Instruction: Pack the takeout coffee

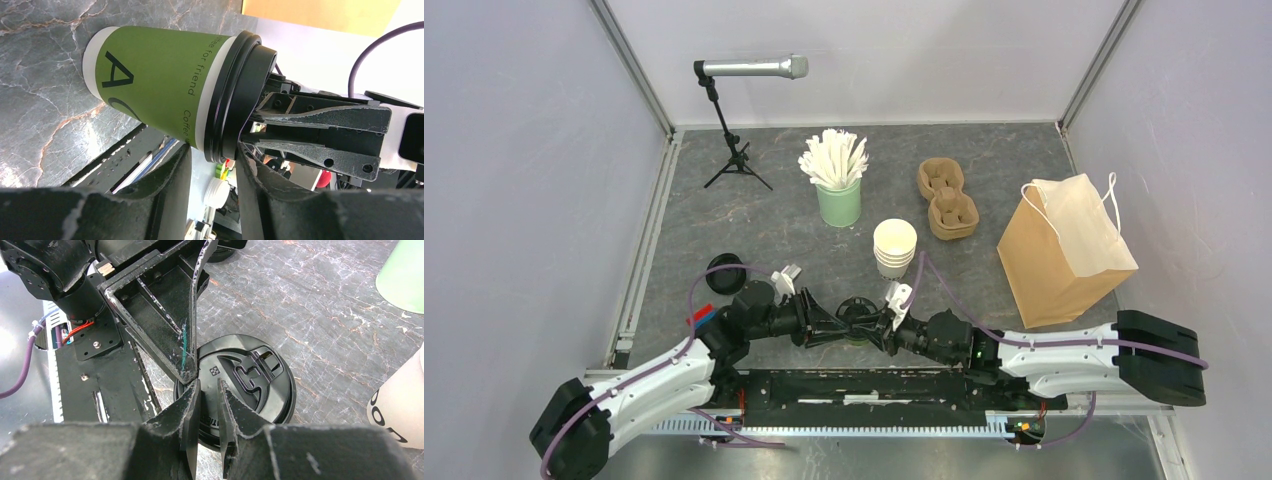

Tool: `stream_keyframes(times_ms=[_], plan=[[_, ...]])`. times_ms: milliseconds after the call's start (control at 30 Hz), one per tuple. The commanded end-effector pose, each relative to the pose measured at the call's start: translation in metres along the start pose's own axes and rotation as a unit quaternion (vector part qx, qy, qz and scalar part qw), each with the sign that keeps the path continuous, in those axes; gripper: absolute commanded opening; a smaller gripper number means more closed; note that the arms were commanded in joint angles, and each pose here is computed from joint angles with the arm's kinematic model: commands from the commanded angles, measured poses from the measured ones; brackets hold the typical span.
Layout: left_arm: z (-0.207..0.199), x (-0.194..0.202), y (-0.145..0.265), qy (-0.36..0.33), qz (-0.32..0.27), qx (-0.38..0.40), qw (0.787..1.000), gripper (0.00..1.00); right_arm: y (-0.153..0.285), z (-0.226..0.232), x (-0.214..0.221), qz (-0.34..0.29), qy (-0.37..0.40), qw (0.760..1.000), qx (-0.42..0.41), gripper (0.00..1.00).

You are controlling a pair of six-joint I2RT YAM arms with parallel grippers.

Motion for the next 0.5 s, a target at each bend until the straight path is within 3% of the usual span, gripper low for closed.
stream_keyframes(times_ms=[0, 267, 467], plan=[[0.027, 0.000, -0.003, 0.010, -0.014, -0.048, 0.999, 0.37, 0.027, -0.029, 0.078, 0.130, 0.018, 0.990, 0.045, 0.24], [0.042, 0.001, -0.003, 0.003, -0.006, -0.099, 0.995, 0.36, 0.027, -0.029, 0.079, 0.127, 0.016, 0.991, 0.046, 0.24], [0.005, -0.015, 0.000, -0.035, -0.024, -0.078, 0.996, 0.48, 0.002, -0.009, 0.018, 0.078, 0.029, 0.996, 0.023, 0.31]])
Point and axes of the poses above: each gripper's point midway between its finger pads, its own y axis back along the fingers, its own z axis along the line the jaws close on, x = y × z, the point moved 2 cm from there along y, back along the fingers, and after that the axes turned 7 degrees about -y, right-handed, at the moved point
